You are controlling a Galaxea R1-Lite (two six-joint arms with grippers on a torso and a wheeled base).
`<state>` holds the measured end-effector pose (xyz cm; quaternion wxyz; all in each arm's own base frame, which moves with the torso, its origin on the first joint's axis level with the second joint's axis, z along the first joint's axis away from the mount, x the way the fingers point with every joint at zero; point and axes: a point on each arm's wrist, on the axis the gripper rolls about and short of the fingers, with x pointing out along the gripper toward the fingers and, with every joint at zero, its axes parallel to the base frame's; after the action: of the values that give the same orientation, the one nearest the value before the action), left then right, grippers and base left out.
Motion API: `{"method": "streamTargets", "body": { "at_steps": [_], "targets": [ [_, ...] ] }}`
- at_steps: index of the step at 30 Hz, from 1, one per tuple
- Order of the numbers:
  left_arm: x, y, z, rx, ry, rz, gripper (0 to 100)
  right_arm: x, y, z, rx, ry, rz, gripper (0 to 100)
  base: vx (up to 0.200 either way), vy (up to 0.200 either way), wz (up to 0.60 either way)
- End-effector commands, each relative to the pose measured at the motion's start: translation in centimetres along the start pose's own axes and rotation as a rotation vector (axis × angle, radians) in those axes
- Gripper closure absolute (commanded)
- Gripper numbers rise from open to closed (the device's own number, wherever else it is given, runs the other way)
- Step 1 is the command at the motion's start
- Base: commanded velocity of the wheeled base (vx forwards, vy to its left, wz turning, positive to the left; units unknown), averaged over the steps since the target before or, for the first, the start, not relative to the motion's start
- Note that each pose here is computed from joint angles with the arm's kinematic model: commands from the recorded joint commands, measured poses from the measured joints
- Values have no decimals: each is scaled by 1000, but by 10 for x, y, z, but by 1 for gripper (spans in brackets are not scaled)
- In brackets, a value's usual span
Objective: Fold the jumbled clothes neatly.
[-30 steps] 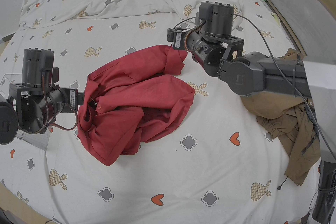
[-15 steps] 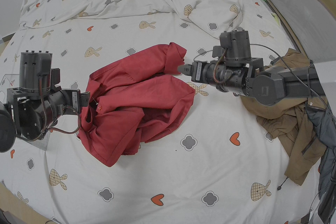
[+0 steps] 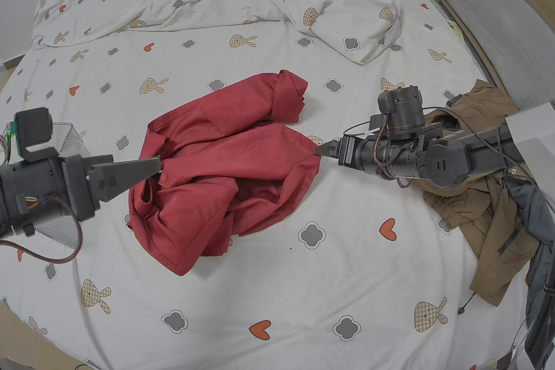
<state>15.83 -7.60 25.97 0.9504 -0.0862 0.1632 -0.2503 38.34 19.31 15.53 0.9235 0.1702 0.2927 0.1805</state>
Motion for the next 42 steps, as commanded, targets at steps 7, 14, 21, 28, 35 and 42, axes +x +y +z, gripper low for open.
{"method": "streamTargets", "body": {
  "at_steps": [7,14,21,28,35,42],
  "targets": [
    [-29,4,5,-28,-75,21,0,6,20,-19,78,77,83,0,0,0,0],
    [-27,5,3,-27,-63,22,0,16,25,-20,84,83,106,100,0,0,0],
    [-25,6,1,-16,-52,25,0,19,30,-24,133,124,158,100,0,0,0],
    [-25,6,0,-12,-49,26,0,13,24,-22,171,128,139,100,0,0,0],
    [-25,6,-1,-12,-48,26,0,-77,25,7,186,44,162,100,0,0,0],
    [-24,6,-2,-12,-44,24,0,-174,32,14,161,-28,216,100,0,0,0]
  ]
}}
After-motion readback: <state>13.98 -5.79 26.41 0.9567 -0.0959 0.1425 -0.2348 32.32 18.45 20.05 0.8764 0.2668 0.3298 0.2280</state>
